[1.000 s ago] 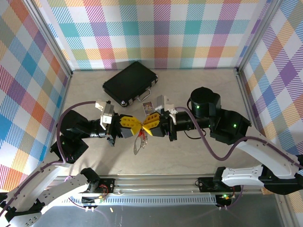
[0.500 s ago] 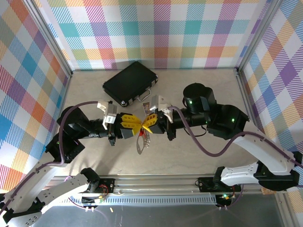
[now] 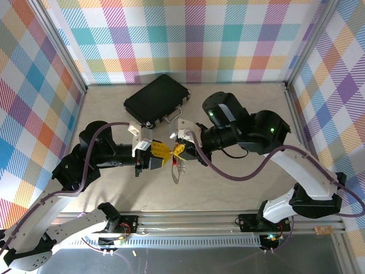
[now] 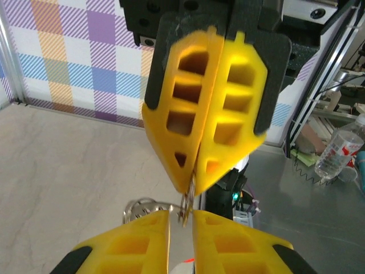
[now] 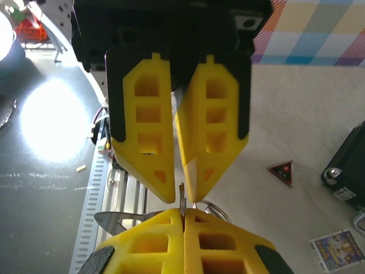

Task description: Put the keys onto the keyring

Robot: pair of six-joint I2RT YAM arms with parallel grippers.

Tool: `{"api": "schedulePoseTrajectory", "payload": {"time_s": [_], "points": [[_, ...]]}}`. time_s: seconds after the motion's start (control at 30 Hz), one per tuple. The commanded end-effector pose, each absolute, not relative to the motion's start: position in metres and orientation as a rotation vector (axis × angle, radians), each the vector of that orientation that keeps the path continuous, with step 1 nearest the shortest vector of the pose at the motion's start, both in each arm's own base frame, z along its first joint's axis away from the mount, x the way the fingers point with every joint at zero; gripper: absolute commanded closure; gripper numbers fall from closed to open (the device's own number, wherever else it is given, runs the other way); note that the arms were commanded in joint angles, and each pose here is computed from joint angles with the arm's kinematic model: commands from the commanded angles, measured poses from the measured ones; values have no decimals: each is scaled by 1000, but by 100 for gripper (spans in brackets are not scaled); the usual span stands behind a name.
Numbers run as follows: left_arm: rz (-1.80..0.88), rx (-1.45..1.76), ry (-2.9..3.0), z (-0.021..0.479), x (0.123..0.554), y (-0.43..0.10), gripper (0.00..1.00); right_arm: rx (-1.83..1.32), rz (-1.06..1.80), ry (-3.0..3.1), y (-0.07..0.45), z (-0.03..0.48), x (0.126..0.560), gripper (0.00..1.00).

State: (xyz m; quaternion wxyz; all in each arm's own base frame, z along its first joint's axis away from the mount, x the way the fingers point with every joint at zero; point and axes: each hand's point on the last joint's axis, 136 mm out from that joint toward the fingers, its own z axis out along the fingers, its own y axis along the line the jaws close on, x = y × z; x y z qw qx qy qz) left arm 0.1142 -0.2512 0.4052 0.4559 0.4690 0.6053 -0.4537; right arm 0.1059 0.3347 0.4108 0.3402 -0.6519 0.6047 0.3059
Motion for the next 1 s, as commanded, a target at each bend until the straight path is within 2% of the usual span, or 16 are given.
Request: {"api": "schedulePoseTrajectory", "payload": {"time_s": [0.0, 0.1, 0.27, 0.43, 0.6, 0.73, 0.8, 0.97], "points": [[-1127, 1179, 1454, 415, 108, -250, 81, -1746, 803, 1536, 333, 414, 97, 100], [-1131, 1181, 1457, 413, 108, -251, 82, -1757, 806, 1542, 333, 412, 96, 100], [-1134, 1185, 1461, 410, 108, -252, 94, -1764, 817, 1540, 337, 412, 95, 100], [-1137, 1186, 1439, 414, 107, -252, 100, -1757, 836, 1522, 339, 418, 94, 100], [-1179, 1165, 1368, 428, 103, -253, 100, -1698, 870, 1514, 341, 425, 95, 100], [-1212, 1113, 1265, 449, 99, -251, 100, -1574, 923, 1469, 340, 440, 95, 70], [-1237, 1088, 1207, 460, 96, -249, 100, -1515, 962, 1438, 339, 449, 93, 61], [-1306, 1038, 1088, 482, 89, -247, 100, -1420, 1020, 1389, 337, 465, 92, 60]]}}
